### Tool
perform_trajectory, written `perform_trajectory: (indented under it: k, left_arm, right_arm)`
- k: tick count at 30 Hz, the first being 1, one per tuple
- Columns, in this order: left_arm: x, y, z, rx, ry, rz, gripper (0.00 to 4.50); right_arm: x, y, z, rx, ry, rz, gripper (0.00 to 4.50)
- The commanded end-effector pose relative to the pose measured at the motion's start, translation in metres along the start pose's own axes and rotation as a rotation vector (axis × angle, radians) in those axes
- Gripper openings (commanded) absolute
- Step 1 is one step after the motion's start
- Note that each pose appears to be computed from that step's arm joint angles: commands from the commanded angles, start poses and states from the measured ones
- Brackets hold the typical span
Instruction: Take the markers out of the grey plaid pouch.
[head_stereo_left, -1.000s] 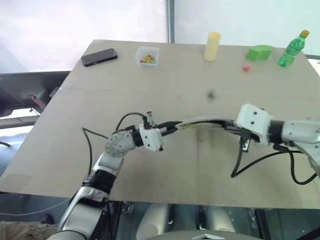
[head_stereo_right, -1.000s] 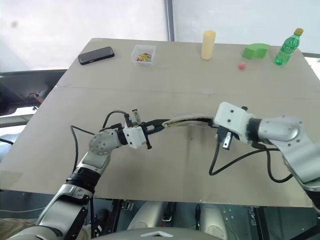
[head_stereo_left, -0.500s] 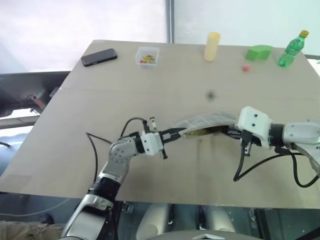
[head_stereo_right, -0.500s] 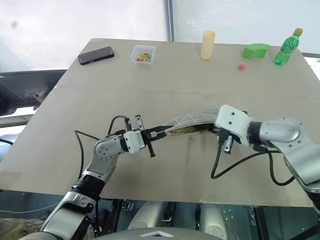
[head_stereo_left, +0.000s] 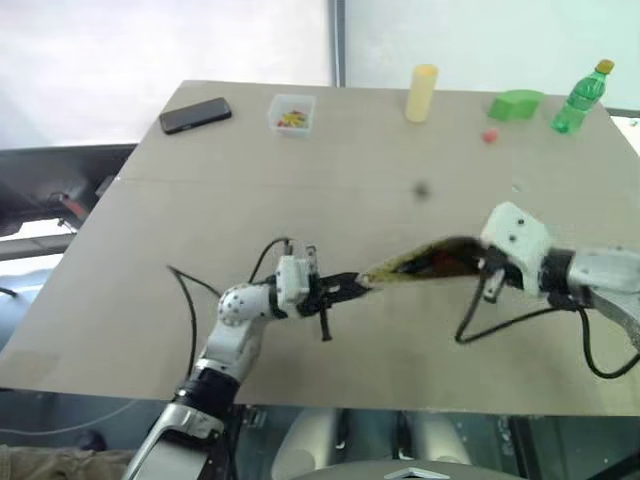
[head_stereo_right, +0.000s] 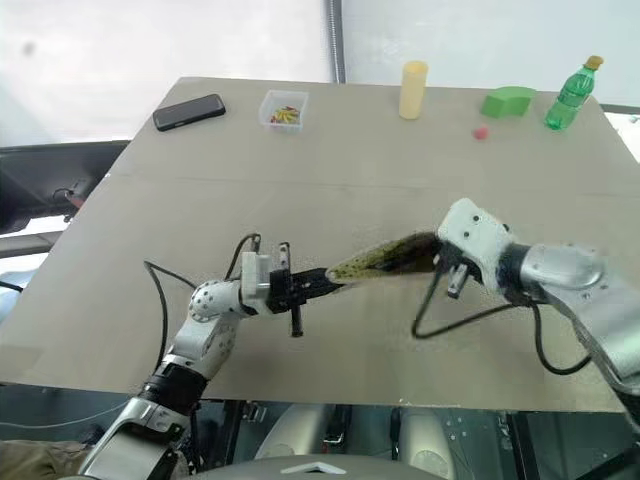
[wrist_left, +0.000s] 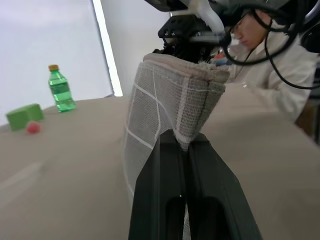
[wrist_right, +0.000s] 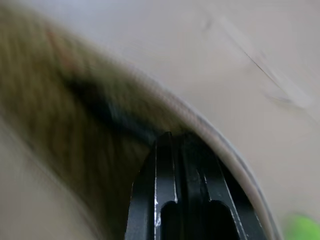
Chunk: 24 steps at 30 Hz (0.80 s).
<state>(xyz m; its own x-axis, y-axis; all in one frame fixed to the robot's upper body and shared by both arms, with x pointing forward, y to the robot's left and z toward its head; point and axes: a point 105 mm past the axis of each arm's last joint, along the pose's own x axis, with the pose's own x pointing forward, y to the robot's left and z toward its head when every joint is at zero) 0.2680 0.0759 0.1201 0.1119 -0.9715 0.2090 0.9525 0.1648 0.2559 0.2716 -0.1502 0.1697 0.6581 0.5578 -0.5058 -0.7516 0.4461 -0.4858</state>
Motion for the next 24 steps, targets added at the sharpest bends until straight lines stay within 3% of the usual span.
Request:
perform_trajectory:
  k: [1,4,5,7,9,18,24]
  left_arm:
    - [-0.001,-0.001,0.003,-0.111,-0.036,0.001,0.00]
    - [-0.004,0.000,-0.005,-0.217,-0.033,0.042,0.00]
    - [-0.005,0.001,-0.008,-0.259,-0.034,0.057,0.00]
    - [-0.006,0.003,-0.011,-0.311,-0.032,0.079,0.00]
    - [-0.008,0.007,-0.013,-0.335,-0.029,0.105,0.00]
    - [-0.011,0.030,-0.011,-0.397,-0.059,0.233,0.00]
    - [-0.006,0.022,-0.008,-0.500,-0.082,0.203,0.00]
  right_arm:
    - [0.007,0.016,0.009,-0.216,-0.005,0.061,0.19]
    - [0.021,0.028,0.014,-0.295,-0.015,0.118,0.19]
    - [0.027,0.028,0.014,-0.323,-0.008,0.127,0.40]
    - [0.040,0.023,0.015,-0.373,0.008,0.110,1.03]
    - [0.051,0.014,0.016,-0.414,0.025,0.077,2.06]
    - [0.082,0.016,0.007,-0.542,0.117,0.150,2.06]
    - [0.093,0.022,0.020,-0.505,0.054,0.163,2.06]
